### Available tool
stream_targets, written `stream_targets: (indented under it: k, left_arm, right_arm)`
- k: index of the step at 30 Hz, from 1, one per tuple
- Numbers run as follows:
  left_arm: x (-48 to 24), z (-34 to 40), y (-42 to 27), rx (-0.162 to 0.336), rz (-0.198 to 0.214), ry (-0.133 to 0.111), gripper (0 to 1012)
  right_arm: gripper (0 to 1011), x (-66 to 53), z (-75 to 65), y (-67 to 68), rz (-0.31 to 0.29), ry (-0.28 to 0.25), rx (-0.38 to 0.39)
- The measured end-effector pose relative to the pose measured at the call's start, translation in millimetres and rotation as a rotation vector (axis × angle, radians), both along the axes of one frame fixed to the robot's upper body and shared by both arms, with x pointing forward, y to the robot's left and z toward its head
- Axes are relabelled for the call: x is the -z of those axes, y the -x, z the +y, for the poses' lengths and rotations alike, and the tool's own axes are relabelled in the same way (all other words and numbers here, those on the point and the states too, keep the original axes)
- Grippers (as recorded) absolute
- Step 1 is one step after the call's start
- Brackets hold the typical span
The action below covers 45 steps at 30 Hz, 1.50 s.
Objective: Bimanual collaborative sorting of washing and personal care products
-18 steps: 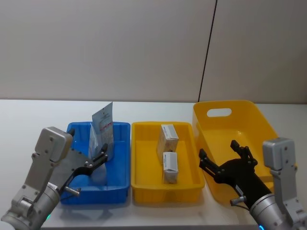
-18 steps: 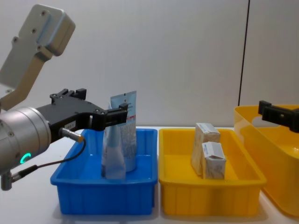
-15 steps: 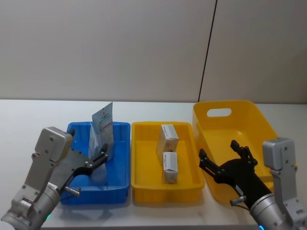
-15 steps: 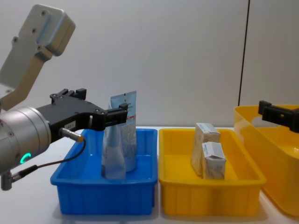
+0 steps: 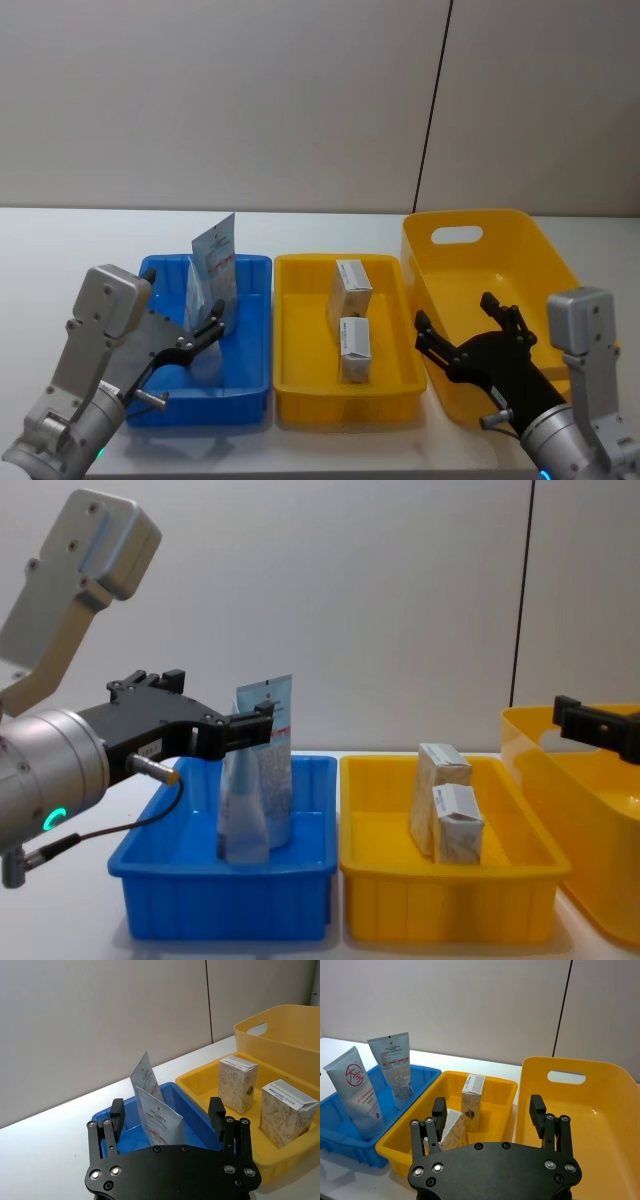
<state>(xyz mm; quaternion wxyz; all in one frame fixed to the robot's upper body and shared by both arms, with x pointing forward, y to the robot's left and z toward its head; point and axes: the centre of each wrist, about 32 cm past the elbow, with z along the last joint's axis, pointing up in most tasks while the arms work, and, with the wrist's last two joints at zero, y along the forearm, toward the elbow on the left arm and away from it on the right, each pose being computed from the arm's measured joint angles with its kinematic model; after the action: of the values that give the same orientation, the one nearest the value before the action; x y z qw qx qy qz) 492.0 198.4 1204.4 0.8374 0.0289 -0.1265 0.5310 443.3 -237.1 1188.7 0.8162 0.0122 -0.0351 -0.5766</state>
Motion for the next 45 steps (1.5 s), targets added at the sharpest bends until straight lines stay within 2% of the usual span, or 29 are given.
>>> stream_targets:
  k: [45]
  left_arm:
    - [0.0, 0.0, 0.0, 0.000, 0.000, 0.000, 1002]
  right_arm:
    - [1003, -0.1, 0.0, -0.1, 0.000, 0.000, 0.000]
